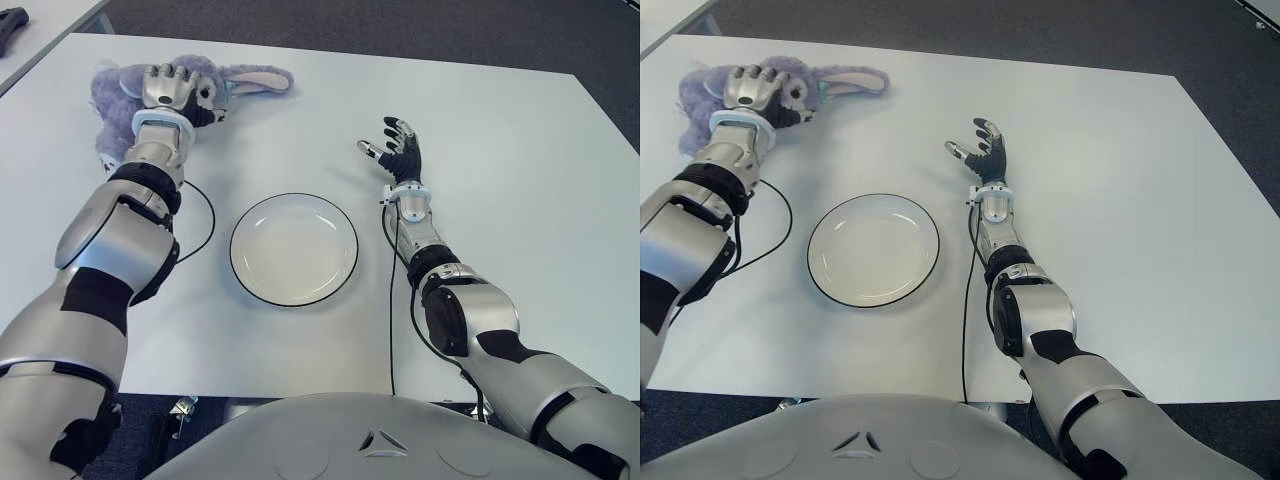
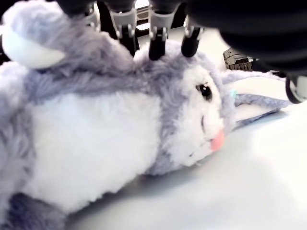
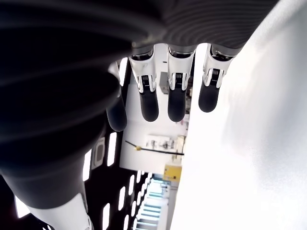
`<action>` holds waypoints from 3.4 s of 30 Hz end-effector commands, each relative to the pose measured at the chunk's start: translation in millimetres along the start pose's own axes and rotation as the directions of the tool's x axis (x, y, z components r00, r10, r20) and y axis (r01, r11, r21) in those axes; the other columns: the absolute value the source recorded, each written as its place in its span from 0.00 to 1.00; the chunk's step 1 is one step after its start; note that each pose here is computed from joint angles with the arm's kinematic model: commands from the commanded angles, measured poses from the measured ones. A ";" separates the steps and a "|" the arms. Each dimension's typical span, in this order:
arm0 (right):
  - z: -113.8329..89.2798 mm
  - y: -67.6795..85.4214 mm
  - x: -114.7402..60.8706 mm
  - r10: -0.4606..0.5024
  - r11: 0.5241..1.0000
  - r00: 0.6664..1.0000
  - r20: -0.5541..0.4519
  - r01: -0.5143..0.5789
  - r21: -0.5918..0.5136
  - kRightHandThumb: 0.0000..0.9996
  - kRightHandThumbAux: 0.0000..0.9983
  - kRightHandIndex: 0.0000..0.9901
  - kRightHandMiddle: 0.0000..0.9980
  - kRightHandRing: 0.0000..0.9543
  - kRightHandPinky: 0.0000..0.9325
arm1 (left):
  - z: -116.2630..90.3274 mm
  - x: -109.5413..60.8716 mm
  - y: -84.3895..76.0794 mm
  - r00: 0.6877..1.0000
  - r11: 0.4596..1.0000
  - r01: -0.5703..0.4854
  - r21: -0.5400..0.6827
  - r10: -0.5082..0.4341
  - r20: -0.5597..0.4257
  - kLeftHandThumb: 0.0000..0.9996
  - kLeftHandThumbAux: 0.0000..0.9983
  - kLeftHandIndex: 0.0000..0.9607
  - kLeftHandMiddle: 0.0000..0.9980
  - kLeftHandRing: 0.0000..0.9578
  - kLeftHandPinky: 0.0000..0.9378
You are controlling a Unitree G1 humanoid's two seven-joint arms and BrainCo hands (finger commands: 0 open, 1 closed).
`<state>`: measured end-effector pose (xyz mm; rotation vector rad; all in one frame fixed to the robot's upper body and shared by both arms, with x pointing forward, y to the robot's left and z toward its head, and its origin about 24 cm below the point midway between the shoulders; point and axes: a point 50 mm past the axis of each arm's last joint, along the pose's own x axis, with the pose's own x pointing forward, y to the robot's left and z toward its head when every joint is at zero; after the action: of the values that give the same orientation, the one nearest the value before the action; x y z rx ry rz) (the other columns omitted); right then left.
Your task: Put the doll into the plate.
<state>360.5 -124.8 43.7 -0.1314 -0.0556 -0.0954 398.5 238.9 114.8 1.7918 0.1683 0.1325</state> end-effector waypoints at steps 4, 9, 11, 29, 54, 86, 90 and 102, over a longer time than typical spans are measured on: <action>-99.9 -4.8 -74.9 -0.012 0.997 0.908 -0.419 -0.019 -0.070 0.11 0.85 0.19 0.18 0.16 0.14 | 3.9 -5.7 -17.8 0.998 0.998 0.067 -0.004 -0.067 -0.012 0.19 0.18 0.00 0.00 0.00 0.00; -100.4 -5.0 -75.1 -0.009 0.997 0.907 -0.422 -0.026 -0.076 0.12 0.84 0.20 0.18 0.16 0.15 | 3.9 -5.1 -15.2 0.999 0.999 0.047 0.019 -0.046 -0.015 0.18 0.17 0.00 0.00 0.00 0.00; -100.5 -5.1 -75.0 -0.007 0.997 0.905 -0.424 -0.028 -0.076 0.12 0.84 0.20 0.18 0.16 0.15 | 3.9 -5.0 -14.6 0.999 0.999 0.039 0.024 -0.038 -0.015 0.18 0.17 0.00 0.00 0.00 0.00; -100.5 -3.8 -74.7 -0.008 0.996 0.903 -0.430 -0.034 -0.088 0.11 0.82 0.22 0.17 0.13 0.10 | 0.6 -2.1 0.1 0.995 0.993 -0.095 0.071 0.098 -0.038 0.22 0.12 0.00 0.00 0.00 0.00; -99.8 -2.2 -74.7 0.000 0.993 0.907 -0.421 -0.049 -0.105 0.11 0.82 0.20 0.18 0.15 0.12 | 0.6 4.9 22.2 0.990 0.988 -0.114 0.107 0.122 -0.071 0.24 0.12 0.00 0.00 0.00 0.00; -99.7 -1.0 -74.6 0.006 0.993 0.905 -0.425 -0.054 -0.101 0.10 0.82 0.20 0.18 0.15 0.12 | 20.9 11.3 62.9 0.966 0.968 -0.233 0.097 0.242 -0.093 0.30 0.11 0.00 0.00 0.00 0.00; -99.3 -0.6 -74.1 0.005 0.993 0.905 -0.425 -0.054 -0.104 0.11 0.82 0.20 0.18 0.15 0.11 | 5.2 14.3 69.6 0.968 0.972 -0.214 0.098 0.224 -0.110 0.29 0.11 0.00 0.00 0.00 0.00; -98.7 -1.6 -73.3 -0.001 0.995 0.907 -0.421 -0.043 -0.095 0.11 0.83 0.20 0.17 0.15 0.13 | -22.0 11.3 44.9 0.983 0.993 -0.103 0.056 0.111 -0.148 0.27 0.13 0.00 0.00 0.00 0.00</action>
<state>360.5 -118.6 45.3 -0.1805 -0.0718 -0.0873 414.2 233.2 180.9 1.8692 0.0741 0.3967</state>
